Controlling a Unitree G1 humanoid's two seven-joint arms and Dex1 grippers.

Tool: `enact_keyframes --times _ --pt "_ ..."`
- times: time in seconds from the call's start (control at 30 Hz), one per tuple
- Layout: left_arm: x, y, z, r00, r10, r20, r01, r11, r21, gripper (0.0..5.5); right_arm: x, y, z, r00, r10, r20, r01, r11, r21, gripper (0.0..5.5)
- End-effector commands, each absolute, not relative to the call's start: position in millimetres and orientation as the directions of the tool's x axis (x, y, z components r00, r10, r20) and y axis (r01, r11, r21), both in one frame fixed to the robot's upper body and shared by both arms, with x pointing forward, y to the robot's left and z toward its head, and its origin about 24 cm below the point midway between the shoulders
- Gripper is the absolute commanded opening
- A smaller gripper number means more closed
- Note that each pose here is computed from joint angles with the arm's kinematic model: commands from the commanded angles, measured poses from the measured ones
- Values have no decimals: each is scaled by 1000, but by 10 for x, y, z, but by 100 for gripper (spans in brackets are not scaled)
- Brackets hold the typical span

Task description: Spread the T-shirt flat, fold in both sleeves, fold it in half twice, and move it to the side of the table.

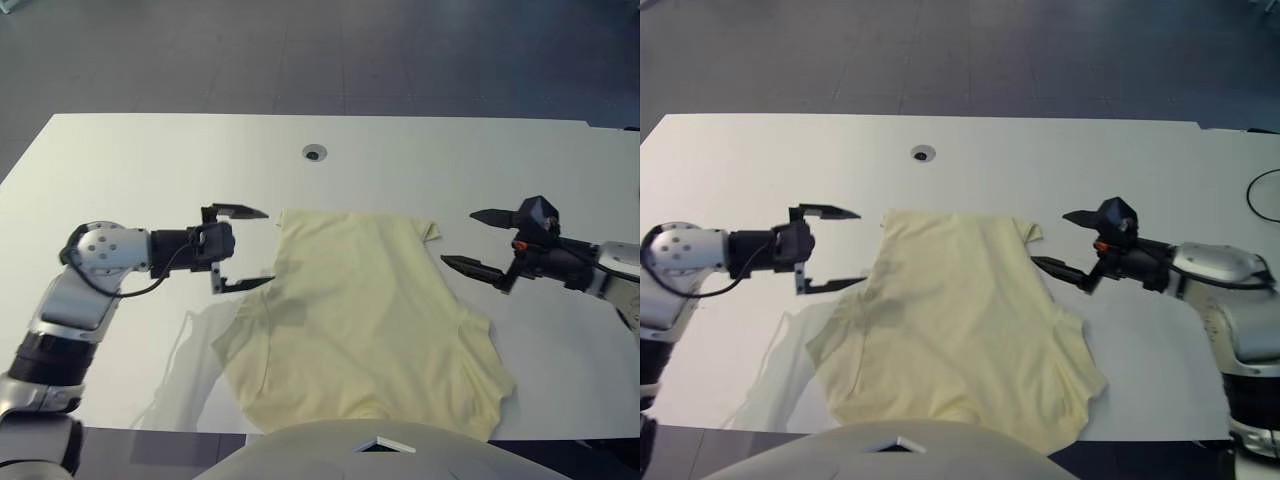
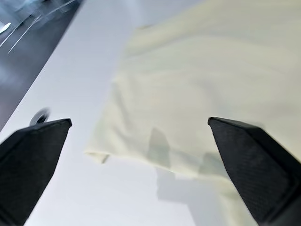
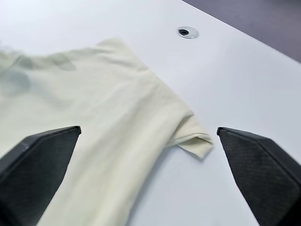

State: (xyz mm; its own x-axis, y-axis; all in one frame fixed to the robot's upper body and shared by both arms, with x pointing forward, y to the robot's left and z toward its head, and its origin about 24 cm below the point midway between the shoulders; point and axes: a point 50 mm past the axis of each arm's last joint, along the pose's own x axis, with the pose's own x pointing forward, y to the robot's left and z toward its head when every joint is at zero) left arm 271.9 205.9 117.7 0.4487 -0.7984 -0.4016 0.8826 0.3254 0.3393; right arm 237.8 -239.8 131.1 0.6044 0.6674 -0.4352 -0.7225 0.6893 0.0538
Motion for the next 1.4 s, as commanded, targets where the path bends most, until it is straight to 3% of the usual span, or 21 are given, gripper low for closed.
enact_keyframes --times 0.03,0.17,0.4,0.93,1.23,1.4 --pt "2950 2018 989 537 -742 -402 837 528 143 540 2577 -2291 1216 633 641 -434 -618 756 215 539" --pt "3110 1960 892 573 -719 -392 779 627 -11 540 2662 -2216 1091 608 623 -493 -549 778 306 520" --pt "3242 1872 797 556 -727 -402 704 669 -238 438 2774 -2200 922 572 574 -586 -505 809 300 424" --pt "3298 1912 518 530 -678 -510 662 706 -252 163 2901 -2100 709 532 559 -636 -524 808 271 160" --pt "3354 1823 455 519 -700 -490 655 695 -298 14 3042 -2073 677 554 566 -610 -497 813 303 17" --pt "3365 1751 435 502 -722 -476 656 677 -335 1 3068 -2070 668 562 571 -599 -491 813 314 2"
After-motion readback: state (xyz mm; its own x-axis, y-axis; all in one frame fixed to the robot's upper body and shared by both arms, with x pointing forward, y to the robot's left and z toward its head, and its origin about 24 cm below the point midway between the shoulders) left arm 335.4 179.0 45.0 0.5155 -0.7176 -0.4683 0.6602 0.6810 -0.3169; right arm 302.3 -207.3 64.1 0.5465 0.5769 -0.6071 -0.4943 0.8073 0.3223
